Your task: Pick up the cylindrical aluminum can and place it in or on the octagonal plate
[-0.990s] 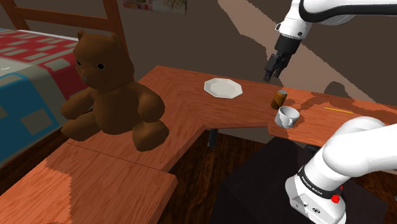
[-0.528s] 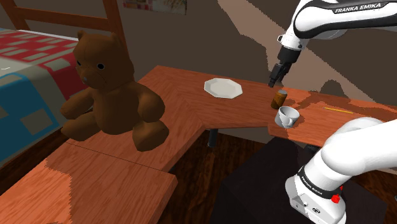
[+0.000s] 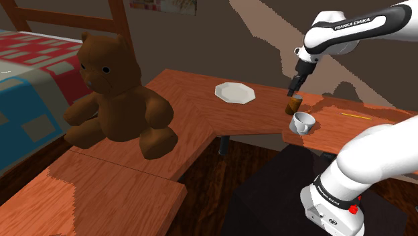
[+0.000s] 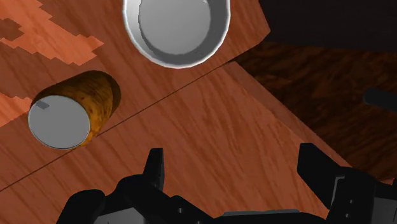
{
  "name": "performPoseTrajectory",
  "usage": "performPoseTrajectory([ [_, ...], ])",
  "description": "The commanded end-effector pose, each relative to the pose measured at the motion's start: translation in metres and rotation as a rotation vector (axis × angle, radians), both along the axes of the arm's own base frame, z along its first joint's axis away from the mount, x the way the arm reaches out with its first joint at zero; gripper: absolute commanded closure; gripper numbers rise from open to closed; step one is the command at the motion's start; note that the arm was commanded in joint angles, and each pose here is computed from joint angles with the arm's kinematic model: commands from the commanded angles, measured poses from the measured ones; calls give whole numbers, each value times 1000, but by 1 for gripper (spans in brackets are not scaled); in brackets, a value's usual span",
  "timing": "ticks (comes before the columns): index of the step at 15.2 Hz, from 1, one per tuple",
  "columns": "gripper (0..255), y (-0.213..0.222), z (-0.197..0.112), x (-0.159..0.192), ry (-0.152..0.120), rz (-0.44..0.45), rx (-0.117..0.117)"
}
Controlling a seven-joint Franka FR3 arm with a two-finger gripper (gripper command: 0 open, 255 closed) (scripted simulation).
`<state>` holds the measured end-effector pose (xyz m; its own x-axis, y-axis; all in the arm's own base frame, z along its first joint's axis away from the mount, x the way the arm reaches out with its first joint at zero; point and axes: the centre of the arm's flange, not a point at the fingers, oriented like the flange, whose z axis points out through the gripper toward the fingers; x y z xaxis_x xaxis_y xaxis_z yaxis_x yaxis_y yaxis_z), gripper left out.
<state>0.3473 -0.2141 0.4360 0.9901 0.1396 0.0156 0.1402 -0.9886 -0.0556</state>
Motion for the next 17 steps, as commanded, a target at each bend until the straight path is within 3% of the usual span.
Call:
performPoseTrajectory([
  [1, 0, -24, -12, 5, 1, 11, -12],
  [10, 0, -120, -68, 22, 6, 55, -55],
  [17, 0, -125, -103, 23, 7, 58, -57],
])
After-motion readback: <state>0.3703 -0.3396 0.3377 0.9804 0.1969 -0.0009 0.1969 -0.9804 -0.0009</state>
